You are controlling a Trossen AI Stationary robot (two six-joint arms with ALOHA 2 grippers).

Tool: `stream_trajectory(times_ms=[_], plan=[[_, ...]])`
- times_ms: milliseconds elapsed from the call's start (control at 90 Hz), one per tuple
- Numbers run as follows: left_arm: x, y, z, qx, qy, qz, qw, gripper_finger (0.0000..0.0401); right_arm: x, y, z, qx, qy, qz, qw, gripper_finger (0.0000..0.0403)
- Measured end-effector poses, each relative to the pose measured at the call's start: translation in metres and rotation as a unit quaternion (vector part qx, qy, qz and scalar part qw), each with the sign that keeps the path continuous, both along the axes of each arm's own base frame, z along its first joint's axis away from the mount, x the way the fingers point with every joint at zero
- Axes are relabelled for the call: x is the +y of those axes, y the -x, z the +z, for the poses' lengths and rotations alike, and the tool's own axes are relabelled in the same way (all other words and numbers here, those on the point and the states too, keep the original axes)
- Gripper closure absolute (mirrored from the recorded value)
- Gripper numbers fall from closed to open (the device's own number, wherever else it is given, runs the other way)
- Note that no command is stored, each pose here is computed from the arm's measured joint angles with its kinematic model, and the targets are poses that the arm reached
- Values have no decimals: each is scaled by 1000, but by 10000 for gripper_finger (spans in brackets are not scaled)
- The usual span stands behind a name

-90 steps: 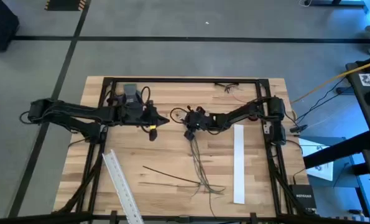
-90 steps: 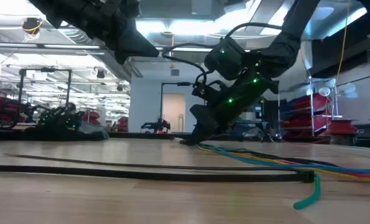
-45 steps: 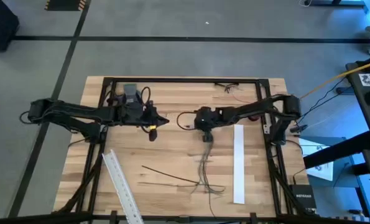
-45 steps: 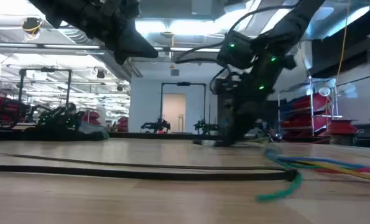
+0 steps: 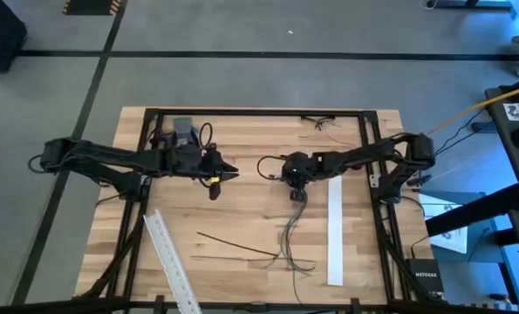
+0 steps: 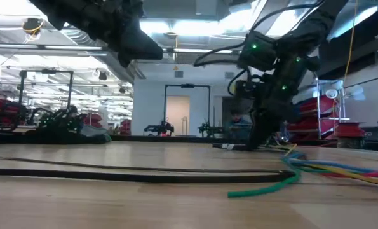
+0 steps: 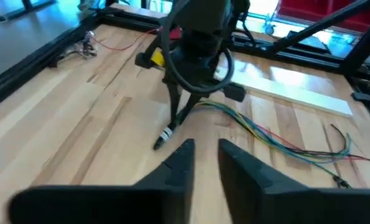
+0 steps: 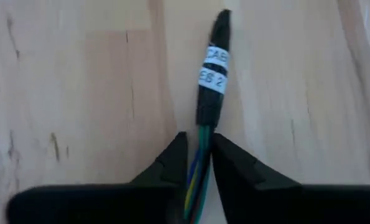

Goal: Ziptie cables
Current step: Wrap the top black zip tie on the colored cables

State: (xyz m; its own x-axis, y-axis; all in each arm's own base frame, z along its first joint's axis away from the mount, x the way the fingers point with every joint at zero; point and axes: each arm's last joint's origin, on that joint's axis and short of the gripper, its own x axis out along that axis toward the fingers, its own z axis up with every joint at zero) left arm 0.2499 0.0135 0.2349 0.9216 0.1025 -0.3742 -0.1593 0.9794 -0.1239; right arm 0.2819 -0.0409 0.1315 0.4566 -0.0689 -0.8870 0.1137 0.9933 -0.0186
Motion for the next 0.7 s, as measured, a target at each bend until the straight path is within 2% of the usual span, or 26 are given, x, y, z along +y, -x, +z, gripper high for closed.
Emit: stream_trajectory(times_ms=[156,278,389,567,700], plan=[[-14,-17,-5,23,-12,-40,999,226,2,10,37,-18,0,0,1000,272],[-28,-36,-8,48,-38,-78,995,197,13,23,62,-46,-17,3,999,250],[-35,-50,-6,60,-52,-100,992,191,29,31,79,-74,-23,19,997,245],[-38,-68,-8,93,-53,-112,988,199,54,38,88,-92,-24,38,995,244],[-51,-80,-23,108,-68,-142,982,206,71,39,88,-94,-14,47,994,244]])
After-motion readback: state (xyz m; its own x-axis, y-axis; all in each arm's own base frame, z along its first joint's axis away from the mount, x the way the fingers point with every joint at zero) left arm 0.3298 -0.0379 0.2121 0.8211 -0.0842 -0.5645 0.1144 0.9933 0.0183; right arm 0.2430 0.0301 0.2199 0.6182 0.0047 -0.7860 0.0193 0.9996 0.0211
